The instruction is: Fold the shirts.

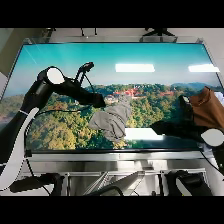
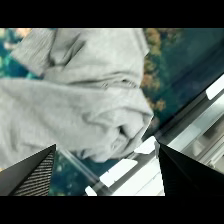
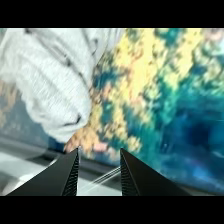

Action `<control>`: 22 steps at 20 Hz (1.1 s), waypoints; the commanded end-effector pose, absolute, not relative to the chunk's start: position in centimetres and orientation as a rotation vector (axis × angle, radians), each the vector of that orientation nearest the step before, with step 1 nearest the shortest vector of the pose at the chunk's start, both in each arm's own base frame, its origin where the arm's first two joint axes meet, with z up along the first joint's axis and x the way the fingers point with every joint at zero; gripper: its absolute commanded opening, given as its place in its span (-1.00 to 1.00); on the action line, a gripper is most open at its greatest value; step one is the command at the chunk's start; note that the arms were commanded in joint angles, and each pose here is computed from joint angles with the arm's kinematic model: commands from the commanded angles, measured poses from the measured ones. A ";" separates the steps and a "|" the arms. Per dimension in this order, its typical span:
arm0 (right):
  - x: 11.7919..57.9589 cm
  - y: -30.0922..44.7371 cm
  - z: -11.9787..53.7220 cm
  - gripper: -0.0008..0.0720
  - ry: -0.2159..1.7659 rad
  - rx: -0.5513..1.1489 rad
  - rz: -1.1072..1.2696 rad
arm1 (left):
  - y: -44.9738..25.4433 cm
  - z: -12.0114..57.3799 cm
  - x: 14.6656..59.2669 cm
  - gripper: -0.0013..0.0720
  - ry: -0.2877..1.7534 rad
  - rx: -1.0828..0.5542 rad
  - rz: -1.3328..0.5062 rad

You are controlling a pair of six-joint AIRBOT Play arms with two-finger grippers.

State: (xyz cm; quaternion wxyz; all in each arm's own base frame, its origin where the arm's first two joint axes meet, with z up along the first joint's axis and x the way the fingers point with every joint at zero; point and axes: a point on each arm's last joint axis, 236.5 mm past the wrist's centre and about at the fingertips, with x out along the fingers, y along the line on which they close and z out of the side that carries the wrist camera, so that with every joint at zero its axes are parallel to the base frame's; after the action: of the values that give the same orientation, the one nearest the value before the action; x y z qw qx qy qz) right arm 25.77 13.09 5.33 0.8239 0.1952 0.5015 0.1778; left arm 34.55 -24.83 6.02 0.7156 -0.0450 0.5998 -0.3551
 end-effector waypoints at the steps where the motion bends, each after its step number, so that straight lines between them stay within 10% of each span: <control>1: 29.3 11.8 4.6 -0.13 1.072 0.394 0.406 | -21.3 2.7 31.7 0.92 1.458 -0.160 -0.720; 5: 34.0 14.0 0.3 -0.11 1.130 0.418 0.523 | -19.3 -3.7 30.1 0.92 1.437 -0.239 -0.576; 7: 35.5 15.7 -2.1 0.30 1.173 0.498 0.586 | -19.2 -6.1 30.6 0.91 1.400 -0.264 -0.523; 14: 37.3 21.0 -7.7 0.29 1.220 0.632 0.700 | -18.7 -11.9 30.6 0.90 1.499 -0.259 -0.500; 16: 38.3 21.8 -8.5 0.29 1.219 0.613 0.703 | -18.9 -11.8 32.0 0.37 1.473 -0.251 -0.506; 20: 40.6 23.9 -8.7 0.21 1.201 0.611 0.732 | -20.3 -10.8 34.5 0.30 1.428 -0.229 -0.535; 22: 42.1 24.2 -7.8 -0.05 1.167 0.622 0.741 | -20.6 -9.9 35.5 -0.74 1.400 -0.226 -0.543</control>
State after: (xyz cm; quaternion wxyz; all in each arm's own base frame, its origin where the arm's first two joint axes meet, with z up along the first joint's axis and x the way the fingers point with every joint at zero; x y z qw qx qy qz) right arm 40.19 23.26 -8.25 0.7207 0.2759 0.5444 0.3287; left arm 34.15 -19.77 -11.02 0.7183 -0.0985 0.6466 -0.2371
